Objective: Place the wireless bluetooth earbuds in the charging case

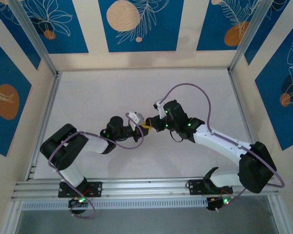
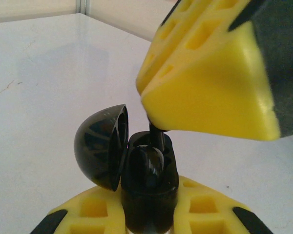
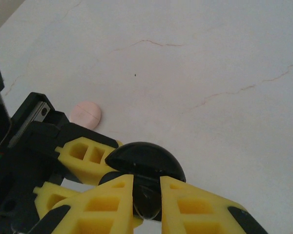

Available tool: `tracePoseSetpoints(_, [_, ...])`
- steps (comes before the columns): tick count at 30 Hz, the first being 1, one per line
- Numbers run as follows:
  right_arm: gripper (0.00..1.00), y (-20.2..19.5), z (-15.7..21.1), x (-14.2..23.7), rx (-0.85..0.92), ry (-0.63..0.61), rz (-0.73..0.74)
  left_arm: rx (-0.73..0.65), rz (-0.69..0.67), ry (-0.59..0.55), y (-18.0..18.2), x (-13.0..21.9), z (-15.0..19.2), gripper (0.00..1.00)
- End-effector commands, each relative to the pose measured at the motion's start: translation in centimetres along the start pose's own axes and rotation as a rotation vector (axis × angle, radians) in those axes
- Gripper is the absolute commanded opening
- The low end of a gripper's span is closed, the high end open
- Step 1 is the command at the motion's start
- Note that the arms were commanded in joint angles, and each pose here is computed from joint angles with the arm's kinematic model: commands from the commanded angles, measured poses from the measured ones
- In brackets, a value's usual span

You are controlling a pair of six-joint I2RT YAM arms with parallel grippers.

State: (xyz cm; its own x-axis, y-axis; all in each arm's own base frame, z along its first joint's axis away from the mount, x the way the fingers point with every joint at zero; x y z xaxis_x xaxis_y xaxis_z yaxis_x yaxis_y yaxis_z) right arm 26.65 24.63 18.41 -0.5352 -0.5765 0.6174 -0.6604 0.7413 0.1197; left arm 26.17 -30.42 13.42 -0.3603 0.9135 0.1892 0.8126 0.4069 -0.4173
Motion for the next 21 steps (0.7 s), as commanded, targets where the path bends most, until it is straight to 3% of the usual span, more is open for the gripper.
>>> tracePoseSetpoints(1, [0.18,0.6,0.0,0.9,0.031,-0.029,-0.020,-0.043,0.034,-0.083,-1.2,0.3,-2.1,0.14])
tracePoseSetpoints(11, [0.33,1.6,-0.1,1.7,0.006,-0.054,-0.163,-0.075,0.093,-0.103,-2.3,0.7,-2.5,0.15])
tracePoseSetpoints(21, [0.51,0.7,-1.5,4.0,-0.022,-0.107,-0.141,-0.107,0.094,-0.102,-2.6,1.3,-2.5,0.15])
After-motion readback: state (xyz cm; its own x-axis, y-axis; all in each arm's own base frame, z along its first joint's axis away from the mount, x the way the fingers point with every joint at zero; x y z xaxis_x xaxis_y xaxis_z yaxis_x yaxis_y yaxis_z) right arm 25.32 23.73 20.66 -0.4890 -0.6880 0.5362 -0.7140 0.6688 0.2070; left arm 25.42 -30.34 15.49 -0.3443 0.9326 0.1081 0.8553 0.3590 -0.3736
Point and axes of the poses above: each hand's point on the last joint's axis, 136 mm out from that joint toward the fingers, its own x axis back along the fingers, its own y axis along the line the jaws close on, z = x × y, the point moved 3 cm from there along x, back along the fingers, and after that the axes turned 11 degrees about x, right-handed, at the moved point
